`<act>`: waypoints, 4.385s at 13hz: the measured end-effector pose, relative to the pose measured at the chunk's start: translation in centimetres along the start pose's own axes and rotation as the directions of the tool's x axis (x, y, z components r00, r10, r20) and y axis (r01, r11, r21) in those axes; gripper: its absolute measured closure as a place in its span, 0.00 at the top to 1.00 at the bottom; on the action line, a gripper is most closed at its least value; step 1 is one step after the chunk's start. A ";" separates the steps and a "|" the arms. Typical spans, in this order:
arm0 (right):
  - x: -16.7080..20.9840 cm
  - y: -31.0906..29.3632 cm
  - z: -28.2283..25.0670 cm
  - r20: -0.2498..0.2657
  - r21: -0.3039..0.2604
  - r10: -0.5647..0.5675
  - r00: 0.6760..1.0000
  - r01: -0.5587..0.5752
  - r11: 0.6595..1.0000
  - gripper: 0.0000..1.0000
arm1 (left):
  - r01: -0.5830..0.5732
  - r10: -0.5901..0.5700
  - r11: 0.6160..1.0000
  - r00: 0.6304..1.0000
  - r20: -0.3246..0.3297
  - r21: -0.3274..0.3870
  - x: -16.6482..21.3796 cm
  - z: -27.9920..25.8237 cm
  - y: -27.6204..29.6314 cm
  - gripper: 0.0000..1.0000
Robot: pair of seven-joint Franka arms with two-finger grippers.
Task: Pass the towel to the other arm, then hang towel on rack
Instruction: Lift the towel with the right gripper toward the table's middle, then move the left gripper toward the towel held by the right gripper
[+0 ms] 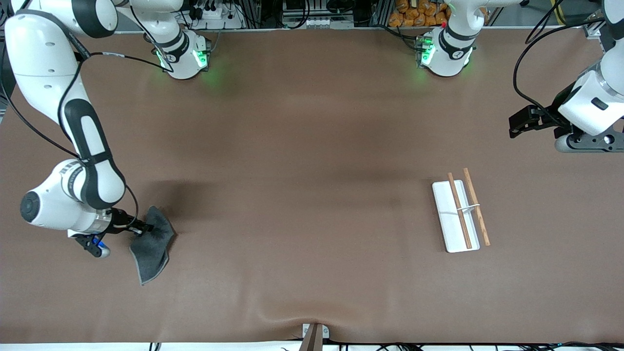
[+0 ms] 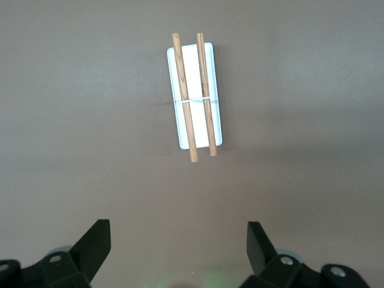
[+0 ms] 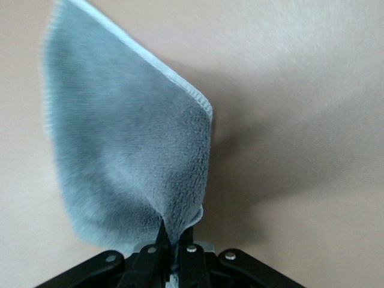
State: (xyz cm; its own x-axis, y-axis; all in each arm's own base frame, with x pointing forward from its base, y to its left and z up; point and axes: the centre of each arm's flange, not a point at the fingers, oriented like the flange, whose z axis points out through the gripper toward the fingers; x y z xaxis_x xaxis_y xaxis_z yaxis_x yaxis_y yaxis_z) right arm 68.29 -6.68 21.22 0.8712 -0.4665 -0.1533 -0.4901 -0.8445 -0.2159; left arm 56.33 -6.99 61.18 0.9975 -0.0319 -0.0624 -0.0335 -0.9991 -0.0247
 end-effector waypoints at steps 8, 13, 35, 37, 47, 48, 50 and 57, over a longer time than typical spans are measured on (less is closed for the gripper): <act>-5.6 -12.0 -10.4 0.063 0.132 -0.046 0.997 0.038 0.991 0.07 | 0.002 -0.002 1.000 1.000 -0.003 0.000 0.0 -0.1 0.0 1.00; -11.2 -22.2 -10.6 0.064 0.145 0.056 0.996 -0.065 0.987 0.07 | 0.018 -0.018 1.000 1.000 -0.005 -0.001 0.0 -0.2 0.1 1.00; -37.8 -44.7 -2.8 0.055 0.252 0.230 0.972 -0.236 0.938 0.07 | 0.303 -0.297 0.942 0.953 0.060 -0.144 2.9 4.2 6.1 1.00; -38.2 -45.1 -2.6 0.068 0.261 0.278 0.958 -0.286 0.922 0.07 | 0.310 -0.301 0.936 0.951 0.079 -0.167 4.0 5.8 6.8 1.00; -38.3 -45.6 -2.8 0.062 0.268 0.299 0.952 -0.305 0.914 0.07 | 0.398 -0.356 0.823 0.917 0.178 -0.405 10.4 15.9 10.5 1.00; -38.3 -45.6 -2.8 0.062 0.268 0.299 0.952 -0.305 0.914 0.07 | 0.392 -0.351 0.825 0.920 0.174 -0.408 10.7 17.1 11.6 1.00; -38.2 -45.6 -2.8 0.062 0.268 0.300 0.952 -0.305 0.914 0.07 | 0.371 -0.342 0.827 0.928 0.146 -0.422 11.2 18.5 14.1 1.00; -38.2 -45.6 -2.8 0.061 0.269 0.299 0.952 -0.304 0.914 0.07 | 0.301 -0.299 0.838 0.951 0.079 -0.455 12.2 22.0 21.1 0.74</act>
State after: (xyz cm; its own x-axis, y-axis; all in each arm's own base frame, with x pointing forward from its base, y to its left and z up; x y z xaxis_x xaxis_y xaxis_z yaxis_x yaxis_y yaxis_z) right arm 57.44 48.93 39.66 0.6813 -0.6809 -0.2689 -0.7206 -0.5591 -0.4101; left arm 66.49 -27.88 37.98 0.9539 0.2702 -0.1309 0.3003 -0.8591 0.4146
